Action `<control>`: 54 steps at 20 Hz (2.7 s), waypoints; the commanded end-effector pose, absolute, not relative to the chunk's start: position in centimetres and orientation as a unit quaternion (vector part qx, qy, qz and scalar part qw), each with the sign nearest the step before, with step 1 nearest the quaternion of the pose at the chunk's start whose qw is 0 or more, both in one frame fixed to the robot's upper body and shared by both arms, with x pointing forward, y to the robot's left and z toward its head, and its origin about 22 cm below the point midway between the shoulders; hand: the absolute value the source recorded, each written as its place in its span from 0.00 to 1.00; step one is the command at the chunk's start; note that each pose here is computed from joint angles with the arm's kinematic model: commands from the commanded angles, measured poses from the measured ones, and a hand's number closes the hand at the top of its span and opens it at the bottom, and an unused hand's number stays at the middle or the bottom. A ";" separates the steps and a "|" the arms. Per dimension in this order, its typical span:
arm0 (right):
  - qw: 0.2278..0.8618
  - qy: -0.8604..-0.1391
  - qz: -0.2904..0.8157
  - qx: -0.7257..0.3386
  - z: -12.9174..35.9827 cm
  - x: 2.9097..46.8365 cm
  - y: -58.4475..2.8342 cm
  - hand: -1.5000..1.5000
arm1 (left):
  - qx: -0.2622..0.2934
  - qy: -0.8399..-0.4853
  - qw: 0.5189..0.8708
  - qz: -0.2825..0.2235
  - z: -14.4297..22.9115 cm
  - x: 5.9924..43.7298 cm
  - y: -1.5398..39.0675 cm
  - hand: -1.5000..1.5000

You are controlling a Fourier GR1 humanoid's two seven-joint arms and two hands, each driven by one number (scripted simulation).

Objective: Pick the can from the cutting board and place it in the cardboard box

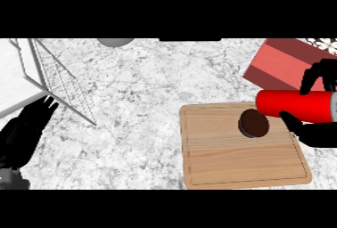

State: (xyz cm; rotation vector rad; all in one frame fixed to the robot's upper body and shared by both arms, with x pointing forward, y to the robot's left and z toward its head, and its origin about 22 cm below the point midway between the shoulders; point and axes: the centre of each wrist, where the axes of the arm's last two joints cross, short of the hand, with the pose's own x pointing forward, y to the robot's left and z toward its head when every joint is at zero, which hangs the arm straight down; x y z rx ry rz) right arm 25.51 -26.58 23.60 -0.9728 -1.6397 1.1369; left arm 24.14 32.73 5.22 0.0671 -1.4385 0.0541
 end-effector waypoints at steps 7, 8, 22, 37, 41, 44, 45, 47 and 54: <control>0.474 -0.656 0.356 -0.466 29.4 28.0 -31.8 1.00 | 0.025 -0.659 0.751 0.019 4.4 24.0 31.2 0.50; 0.480 -0.653 0.357 -0.465 29.4 28.9 -31.7 1.00 | 0.021 -0.664 0.747 0.018 4.0 24.4 30.3 0.50; 0.469 -0.639 0.386 -0.472 23.1 36.2 -38.7 1.00 | 0.021 -0.659 0.752 0.016 5.2 24.2 31.1 0.50; 0.616 -0.536 0.411 -0.404 12.0 38.3 -42.5 0.00 | 0.011 -0.664 0.748 0.018 5.2 23.2 32.0 0.50; 0.594 -0.593 0.415 -0.351 14.4 39.7 -41.3 0.00 | 0.025 -0.660 0.751 0.011 5.4 25.4 31.9 0.50; 0.583 -0.651 0.343 -0.344 12.3 39.0 -42.1 0.00 | 0.023 -0.662 0.749 0.018 6.4 25.1 32.0 0.50; 0.577 -0.675 0.315 -0.335 13.8 38.5 -43.6 0.00 | 0.023 -0.662 0.748 0.022 5.3 25.3 32.1 0.50; 0.601 -0.706 0.224 -0.302 14.4 39.6 -42.6 0.00 | 0.020 -0.660 0.751 0.020 5.0 25.0 31.4 0.50; 0.618 -0.740 0.081 -0.253 16.6 37.1 -48.0 0.00 | 0.015 -0.656 0.754 0.022 5.4 25.5 31.5 0.50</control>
